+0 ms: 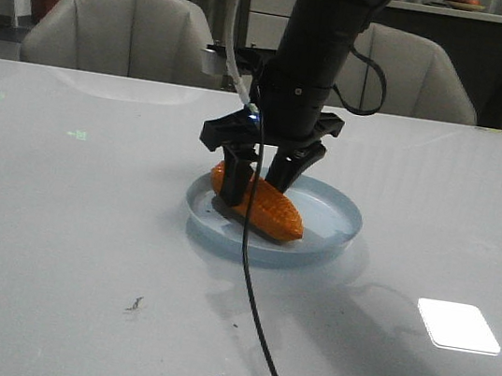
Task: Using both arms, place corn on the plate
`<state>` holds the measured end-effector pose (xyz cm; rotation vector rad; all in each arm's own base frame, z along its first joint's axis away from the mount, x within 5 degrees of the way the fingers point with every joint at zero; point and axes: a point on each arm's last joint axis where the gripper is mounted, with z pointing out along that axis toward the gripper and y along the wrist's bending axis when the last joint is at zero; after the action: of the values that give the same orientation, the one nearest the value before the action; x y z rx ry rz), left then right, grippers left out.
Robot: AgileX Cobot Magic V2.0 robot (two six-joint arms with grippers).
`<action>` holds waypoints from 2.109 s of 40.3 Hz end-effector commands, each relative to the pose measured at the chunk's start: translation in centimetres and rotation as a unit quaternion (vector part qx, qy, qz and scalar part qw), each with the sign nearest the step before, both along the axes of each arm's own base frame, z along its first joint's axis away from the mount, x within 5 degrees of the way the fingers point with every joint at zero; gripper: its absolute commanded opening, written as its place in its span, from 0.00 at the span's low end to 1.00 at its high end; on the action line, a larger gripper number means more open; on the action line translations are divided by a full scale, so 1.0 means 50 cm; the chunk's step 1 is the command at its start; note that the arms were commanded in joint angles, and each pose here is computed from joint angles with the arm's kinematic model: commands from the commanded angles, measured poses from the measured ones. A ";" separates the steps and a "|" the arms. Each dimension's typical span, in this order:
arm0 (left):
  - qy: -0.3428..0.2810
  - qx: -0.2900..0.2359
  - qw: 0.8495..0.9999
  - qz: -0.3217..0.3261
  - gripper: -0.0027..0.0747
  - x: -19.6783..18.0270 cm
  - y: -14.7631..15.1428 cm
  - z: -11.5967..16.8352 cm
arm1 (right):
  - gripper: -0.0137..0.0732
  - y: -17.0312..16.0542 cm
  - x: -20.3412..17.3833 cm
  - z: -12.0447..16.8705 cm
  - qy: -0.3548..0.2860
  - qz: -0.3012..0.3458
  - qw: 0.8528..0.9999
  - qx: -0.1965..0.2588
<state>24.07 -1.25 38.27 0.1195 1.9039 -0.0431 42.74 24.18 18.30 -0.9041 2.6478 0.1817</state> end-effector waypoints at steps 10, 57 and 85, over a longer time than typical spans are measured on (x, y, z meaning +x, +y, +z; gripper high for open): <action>-0.062 -0.011 0.998 0.008 0.30 -0.010 0.003 0.045 | 0.76 -0.004 0.006 0.084 -0.054 0.001 0.998 0.024; -0.059 -0.011 0.998 0.008 0.30 -0.011 0.002 0.043 | 0.76 -0.408 -0.293 0.562 -0.323 -0.208 0.920 0.080; -0.059 -0.011 0.998 0.008 0.30 -0.009 0.003 0.043 | 0.76 -0.508 -0.583 0.441 -0.388 -0.306 0.867 0.069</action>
<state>24.04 -1.26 38.20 0.1208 1.9123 -0.0452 13.66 -1.18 38.90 -0.0154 2.0780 -0.1239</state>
